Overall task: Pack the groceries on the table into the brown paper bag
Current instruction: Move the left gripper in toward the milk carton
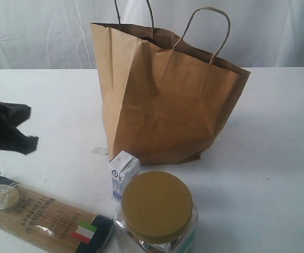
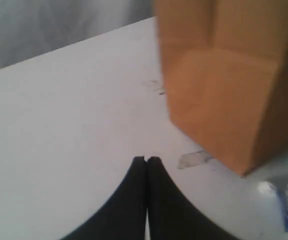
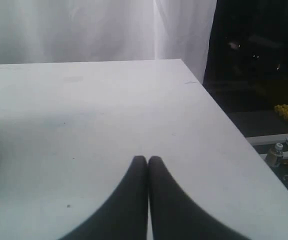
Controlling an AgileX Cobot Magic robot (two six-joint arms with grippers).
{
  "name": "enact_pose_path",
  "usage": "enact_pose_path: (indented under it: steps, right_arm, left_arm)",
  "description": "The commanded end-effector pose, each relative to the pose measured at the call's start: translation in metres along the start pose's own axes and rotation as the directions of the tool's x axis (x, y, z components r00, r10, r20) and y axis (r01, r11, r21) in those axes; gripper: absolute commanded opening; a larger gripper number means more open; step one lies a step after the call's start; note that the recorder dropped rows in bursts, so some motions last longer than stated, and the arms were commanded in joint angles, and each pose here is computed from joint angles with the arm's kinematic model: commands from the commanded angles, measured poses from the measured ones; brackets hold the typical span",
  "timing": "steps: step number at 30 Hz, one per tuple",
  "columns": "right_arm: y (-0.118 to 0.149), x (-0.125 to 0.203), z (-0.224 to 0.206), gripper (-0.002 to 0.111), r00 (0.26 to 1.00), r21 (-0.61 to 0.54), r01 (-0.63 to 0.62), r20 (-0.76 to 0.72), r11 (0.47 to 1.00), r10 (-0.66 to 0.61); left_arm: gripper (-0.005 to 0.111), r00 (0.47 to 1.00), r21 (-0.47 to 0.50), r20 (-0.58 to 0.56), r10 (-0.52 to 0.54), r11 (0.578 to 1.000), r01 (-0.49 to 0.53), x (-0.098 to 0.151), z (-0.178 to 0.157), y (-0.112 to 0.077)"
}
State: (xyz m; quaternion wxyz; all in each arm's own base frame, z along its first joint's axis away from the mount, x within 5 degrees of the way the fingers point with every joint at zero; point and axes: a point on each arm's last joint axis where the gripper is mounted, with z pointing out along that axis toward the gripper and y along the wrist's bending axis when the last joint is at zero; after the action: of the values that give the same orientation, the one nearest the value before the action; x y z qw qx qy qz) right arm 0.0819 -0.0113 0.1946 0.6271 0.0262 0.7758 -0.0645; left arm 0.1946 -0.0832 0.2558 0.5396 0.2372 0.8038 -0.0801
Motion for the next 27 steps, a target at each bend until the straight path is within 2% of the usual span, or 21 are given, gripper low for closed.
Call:
enact_pose_path:
  steps: [1, 4, 6, 9, 13, 15, 20, 23, 27]
  right_arm:
    - [-0.001, 0.001, 0.001, 0.0, 1.0, 0.007, 0.009, -0.002, 1.0, -0.009]
    - [-0.001, 0.001, 0.001, 0.0, 1.0, 0.007, 0.009, -0.002, 1.0, -0.009]
    - [-0.001, 0.001, 0.001, 0.0, 1.0, 0.007, 0.009, -0.002, 1.0, -0.009]
    - [-0.001, 0.001, 0.001, 0.0, 1.0, 0.007, 0.009, -0.002, 1.0, -0.009]
    - [-0.001, 0.001, 0.001, 0.0, 1.0, 0.007, 0.009, -0.002, 1.0, -0.009]
    - [-0.001, 0.001, 0.001, 0.0, 1.0, 0.007, 0.009, -0.002, 1.0, -0.009]
    - [-0.001, 0.001, 0.001, 0.0, 1.0, 0.007, 0.007, -0.002, 1.0, -0.007]
    - [-0.001, 0.001, 0.001, 0.0, 1.0, 0.007, 0.007, -0.002, 1.0, -0.007]
    - [-0.001, 0.001, 0.001, 0.0, 1.0, 0.007, 0.007, -0.002, 1.0, -0.007]
  left_arm:
    - [0.0, 0.978, 0.142, 0.017, 0.209, 0.968, -0.209, 0.003, 0.003, -0.03]
    - [0.0, 0.965, 0.1, -0.131, 0.226, 0.972, -0.214, 0.013, 0.007, -0.03]
    - [0.0, 0.956, 0.074, -0.215, 0.2, 0.979, -0.188, 0.017, 0.01, -0.03]
    - [0.0, 0.957, 0.103, -0.235, 0.171, 0.983, -0.15, 0.016, 0.012, -0.041]
    - [0.0, 0.933, 0.196, -0.253, 0.254, 0.958, -0.208, 0.022, 0.014, -0.065]
    - [0.0, 0.91, 0.257, -0.265, 0.318, 0.933, -0.251, 0.03, 0.017, -0.079]
    - [0.0, 0.823, 0.419, -0.198, 0.532, 0.805, -0.419, 0.05, 0.024, -0.104]
    - [0.0, 0.828, 0.479, -0.166, 0.536, 0.777, -0.408, 0.06, 0.029, -0.115]
    - [0.0, 0.868, 0.554, -0.077, 0.491, 0.745, -0.372, 0.063, 0.038, -0.131]
